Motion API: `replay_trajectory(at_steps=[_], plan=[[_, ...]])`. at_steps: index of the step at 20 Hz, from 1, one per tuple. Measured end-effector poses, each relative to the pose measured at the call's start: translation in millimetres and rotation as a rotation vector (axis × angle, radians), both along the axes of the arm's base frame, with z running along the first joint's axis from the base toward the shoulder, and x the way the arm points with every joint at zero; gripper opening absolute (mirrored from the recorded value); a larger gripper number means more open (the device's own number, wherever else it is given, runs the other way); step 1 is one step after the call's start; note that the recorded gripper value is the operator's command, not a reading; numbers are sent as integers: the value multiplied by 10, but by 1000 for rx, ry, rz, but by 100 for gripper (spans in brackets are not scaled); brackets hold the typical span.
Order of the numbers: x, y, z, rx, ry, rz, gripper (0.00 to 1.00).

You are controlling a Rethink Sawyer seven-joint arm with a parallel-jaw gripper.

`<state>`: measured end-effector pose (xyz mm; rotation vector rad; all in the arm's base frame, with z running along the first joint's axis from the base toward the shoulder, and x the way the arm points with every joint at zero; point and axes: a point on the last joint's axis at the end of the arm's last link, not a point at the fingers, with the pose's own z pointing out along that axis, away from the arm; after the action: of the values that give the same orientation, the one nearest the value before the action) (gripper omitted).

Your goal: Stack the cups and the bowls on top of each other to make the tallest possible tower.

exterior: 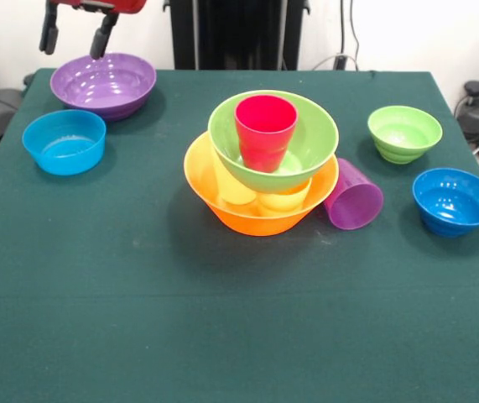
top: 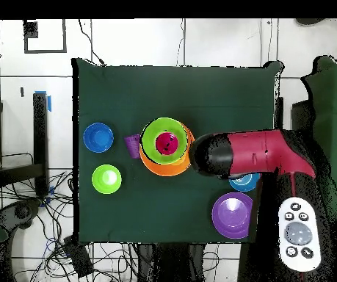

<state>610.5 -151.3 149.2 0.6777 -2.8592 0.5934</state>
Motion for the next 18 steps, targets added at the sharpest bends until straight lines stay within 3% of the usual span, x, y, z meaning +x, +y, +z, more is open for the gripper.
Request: replay_trajectory(at_steps=[4, 10, 14, 18], plan=[[-36, 58, -58, -40, -5, 46, 100], [-87, 143, -135, -83, -13, 65, 100], [-105, 154, -208, -85, -18, 62, 100], [-105, 66, -313, -62, -28, 49, 100]])
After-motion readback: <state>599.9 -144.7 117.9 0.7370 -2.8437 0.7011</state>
